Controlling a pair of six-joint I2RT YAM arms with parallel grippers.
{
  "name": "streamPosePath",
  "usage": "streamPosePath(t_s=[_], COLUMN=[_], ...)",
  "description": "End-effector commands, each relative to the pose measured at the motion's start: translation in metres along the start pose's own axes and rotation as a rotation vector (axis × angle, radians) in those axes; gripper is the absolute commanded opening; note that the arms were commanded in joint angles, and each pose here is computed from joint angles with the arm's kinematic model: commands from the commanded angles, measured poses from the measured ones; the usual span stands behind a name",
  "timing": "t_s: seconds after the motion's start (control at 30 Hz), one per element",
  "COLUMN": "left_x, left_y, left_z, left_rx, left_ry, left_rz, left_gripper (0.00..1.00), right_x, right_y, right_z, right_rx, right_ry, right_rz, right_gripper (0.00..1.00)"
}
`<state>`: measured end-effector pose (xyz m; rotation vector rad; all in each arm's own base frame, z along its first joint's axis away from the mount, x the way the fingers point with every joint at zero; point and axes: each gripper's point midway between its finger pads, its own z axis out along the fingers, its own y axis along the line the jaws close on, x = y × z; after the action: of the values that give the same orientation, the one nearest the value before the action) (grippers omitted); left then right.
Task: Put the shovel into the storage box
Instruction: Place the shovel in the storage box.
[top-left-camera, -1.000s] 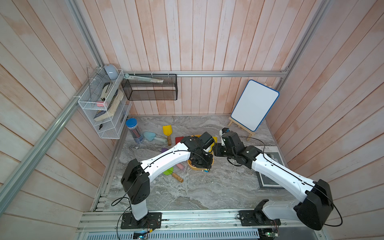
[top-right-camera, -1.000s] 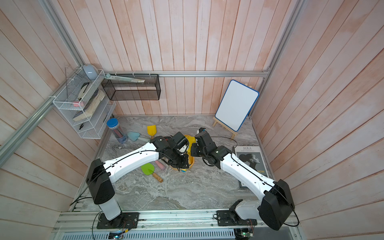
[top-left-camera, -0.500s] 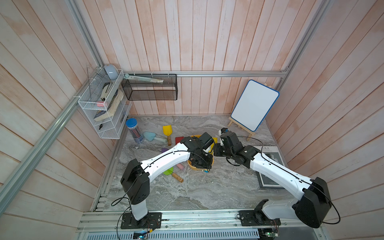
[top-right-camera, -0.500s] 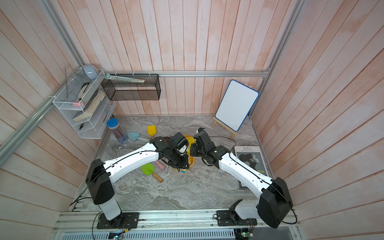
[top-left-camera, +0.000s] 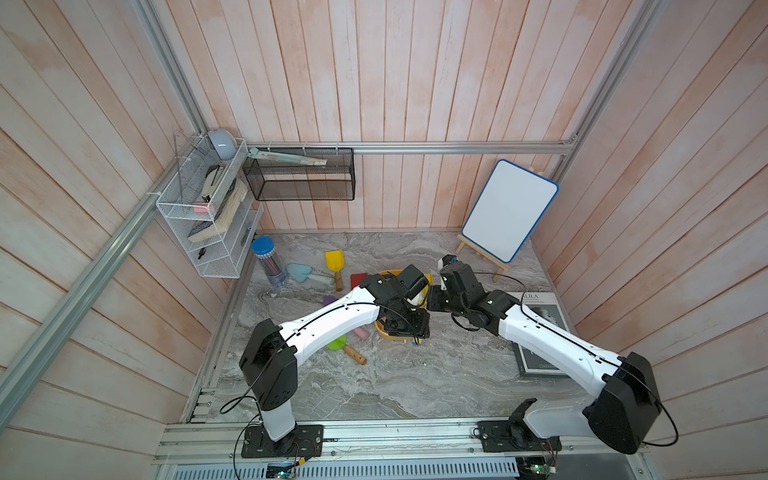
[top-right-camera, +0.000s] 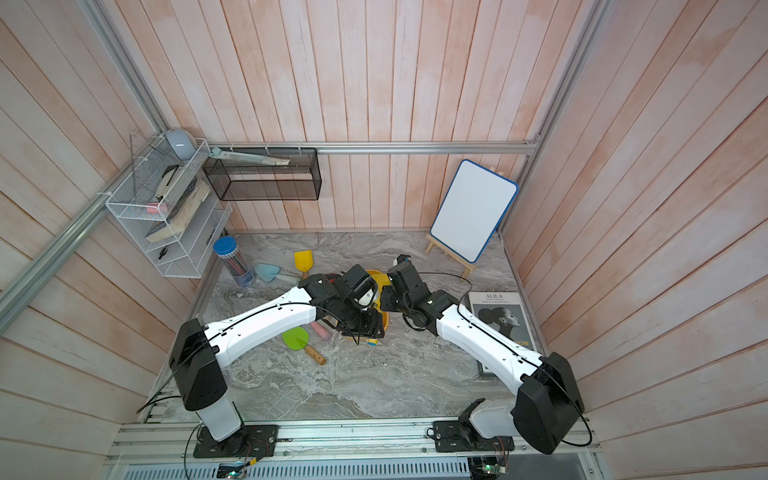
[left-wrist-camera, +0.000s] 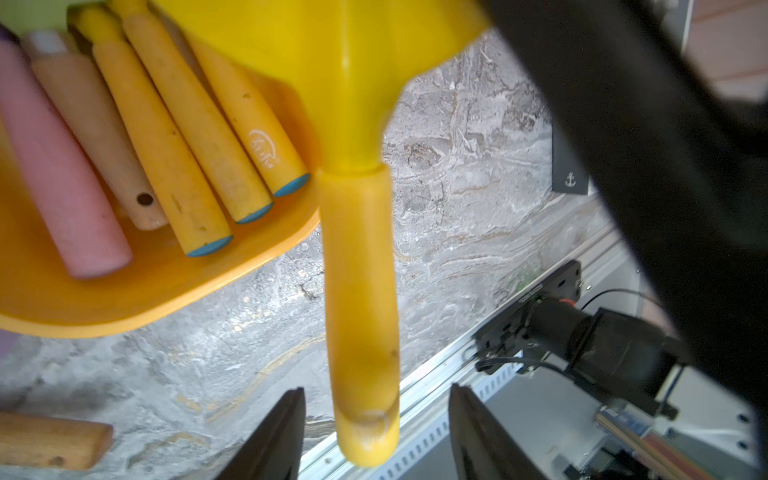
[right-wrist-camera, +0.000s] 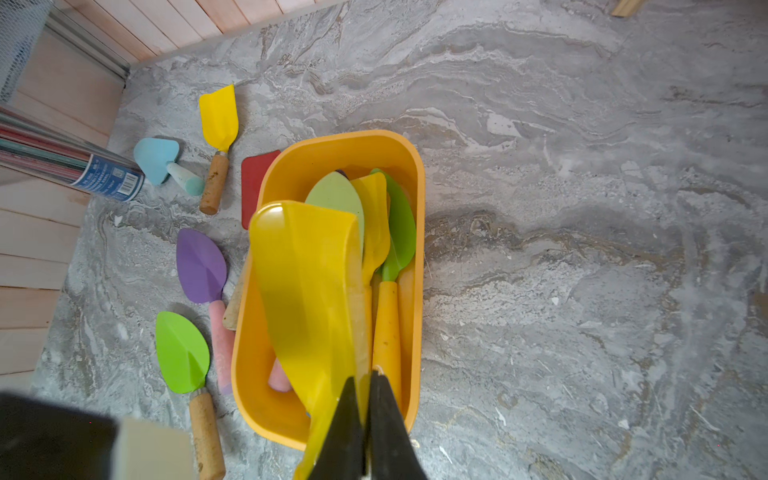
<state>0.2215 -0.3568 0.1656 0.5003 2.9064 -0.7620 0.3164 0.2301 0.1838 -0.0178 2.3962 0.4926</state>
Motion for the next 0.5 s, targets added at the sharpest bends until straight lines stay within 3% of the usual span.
streamPosePath(t_s=[0.0, 0.27, 0.47], left_x=[-0.004, -0.011, -0.018], left_y=[-0.010, -0.011, 0.003], left_z=[-0.017, -0.038, -0.061], left_rx=[0.042, 0.088, 0.127], left_ry=[-0.063, -0.189, -0.335], left_rz=[0.037, 0.054, 0.022], left_gripper=[0.67, 0.72, 0.76], right_x=[-0.005, -0.013, -0.019], right_y=[-0.002, -0.001, 0.014], right_z=[0.002, 0.008, 0.020], right_rx=[0.002, -0.097, -0.167], right_ry=[-0.013, -0.009, 0.001], right_rz=[-0.018, -0.025, -0.104], right_gripper=[0.00, 0.00, 0.00])
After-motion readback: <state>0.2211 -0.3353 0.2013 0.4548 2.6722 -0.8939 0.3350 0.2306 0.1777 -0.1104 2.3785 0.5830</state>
